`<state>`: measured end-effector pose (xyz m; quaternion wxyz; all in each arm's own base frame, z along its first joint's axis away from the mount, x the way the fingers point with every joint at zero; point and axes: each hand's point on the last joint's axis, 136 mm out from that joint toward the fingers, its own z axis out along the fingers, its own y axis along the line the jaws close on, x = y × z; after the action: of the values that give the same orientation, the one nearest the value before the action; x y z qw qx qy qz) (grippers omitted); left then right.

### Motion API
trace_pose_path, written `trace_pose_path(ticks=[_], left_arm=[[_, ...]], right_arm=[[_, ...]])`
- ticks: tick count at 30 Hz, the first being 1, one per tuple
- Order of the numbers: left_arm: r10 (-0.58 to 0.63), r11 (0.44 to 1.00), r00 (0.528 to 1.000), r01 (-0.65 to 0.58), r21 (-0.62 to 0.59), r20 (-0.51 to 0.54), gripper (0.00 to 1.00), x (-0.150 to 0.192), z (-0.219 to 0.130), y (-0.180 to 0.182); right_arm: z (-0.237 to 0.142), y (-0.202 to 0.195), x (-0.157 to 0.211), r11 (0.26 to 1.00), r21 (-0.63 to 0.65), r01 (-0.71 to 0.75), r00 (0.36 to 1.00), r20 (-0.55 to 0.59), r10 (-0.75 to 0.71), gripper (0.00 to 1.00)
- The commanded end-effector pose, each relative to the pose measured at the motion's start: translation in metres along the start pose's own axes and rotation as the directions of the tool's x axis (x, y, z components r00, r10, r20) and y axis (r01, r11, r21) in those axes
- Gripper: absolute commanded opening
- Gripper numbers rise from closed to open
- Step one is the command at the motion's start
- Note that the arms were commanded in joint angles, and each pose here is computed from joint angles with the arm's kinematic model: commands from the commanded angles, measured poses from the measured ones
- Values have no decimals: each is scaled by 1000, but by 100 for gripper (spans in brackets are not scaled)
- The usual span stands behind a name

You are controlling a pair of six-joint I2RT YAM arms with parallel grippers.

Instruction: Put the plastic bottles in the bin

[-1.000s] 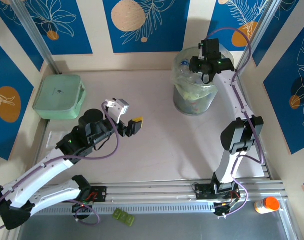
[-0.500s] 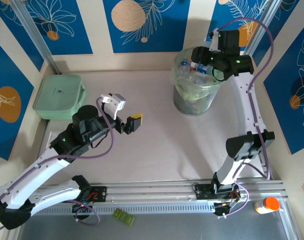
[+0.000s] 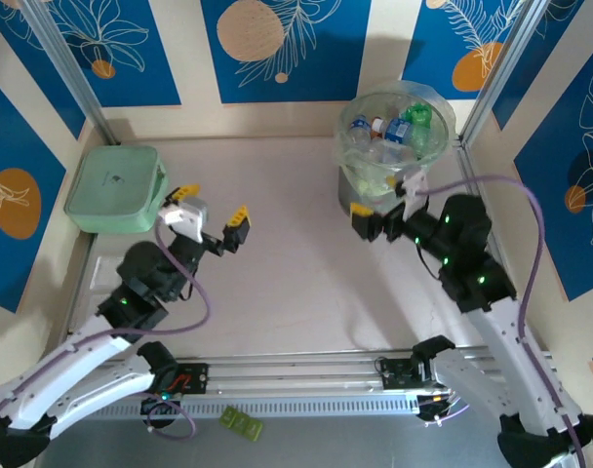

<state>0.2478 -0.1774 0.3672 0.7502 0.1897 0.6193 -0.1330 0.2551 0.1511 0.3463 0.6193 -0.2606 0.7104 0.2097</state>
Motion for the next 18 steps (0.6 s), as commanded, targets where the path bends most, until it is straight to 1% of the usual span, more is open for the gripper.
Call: trace_pose_path(ticks=[1, 3, 4, 5, 6, 8, 10, 12, 13, 16, 18], left_arm=[[284, 959, 950, -284, -20, 126, 99, -8, 5, -6], [336, 942, 940, -335, -28, 49, 99, 20, 15, -7], [373, 928, 928, -373, -13, 6, 99, 37, 19, -10], [401, 916, 915, -401, 14, -37, 99, 54, 23, -12], [398, 917, 913, -398, 16, -88, 99, 71, 29, -9], [347, 935, 922, -354, -9, -173, 99, 102, 37, 6], [267, 951, 931, -296, -86, -250, 99, 129, 38, 29], [177, 957, 936, -237, -170, -305, 99, 154, 33, 54], [144, 951, 933, -222, -215, -330, 99, 167, 30, 70], [116, 928, 901, -248, -277, -418, 99, 199, 21, 97], [85, 913, 882, -255, -317, -464, 99, 218, 14, 113]], right_arm=[[5, -2, 32, 985, 28, 172, 983, 56, -173, 99], [10, -8, 63, 980, 66, 185, 981, 43, -188, 99], [14, -13, 80, 977, 88, 195, 980, 32, -199, 99], [18, -20, 93, 978, 122, 171, 984, 21, -175, 99], [21, -30, 106, 979, 165, 119, 992, 20, -124, 99], [27, -39, 126, 983, 165, 78, 997, 12, -81, 99], [35, -48, 143, 985, 156, 68, 998, -25, -65, 99], [40, -65, 154, 977, 206, 61, 997, -60, -50, 99], [43, -72, 160, 973, 219, 74, 995, -80, -58, 99], [46, -96, 177, 952, 294, 87, 989, -142, -46, 99], [42, -115, 191, 925, 375, 51, 986, -163, 11, 99]])
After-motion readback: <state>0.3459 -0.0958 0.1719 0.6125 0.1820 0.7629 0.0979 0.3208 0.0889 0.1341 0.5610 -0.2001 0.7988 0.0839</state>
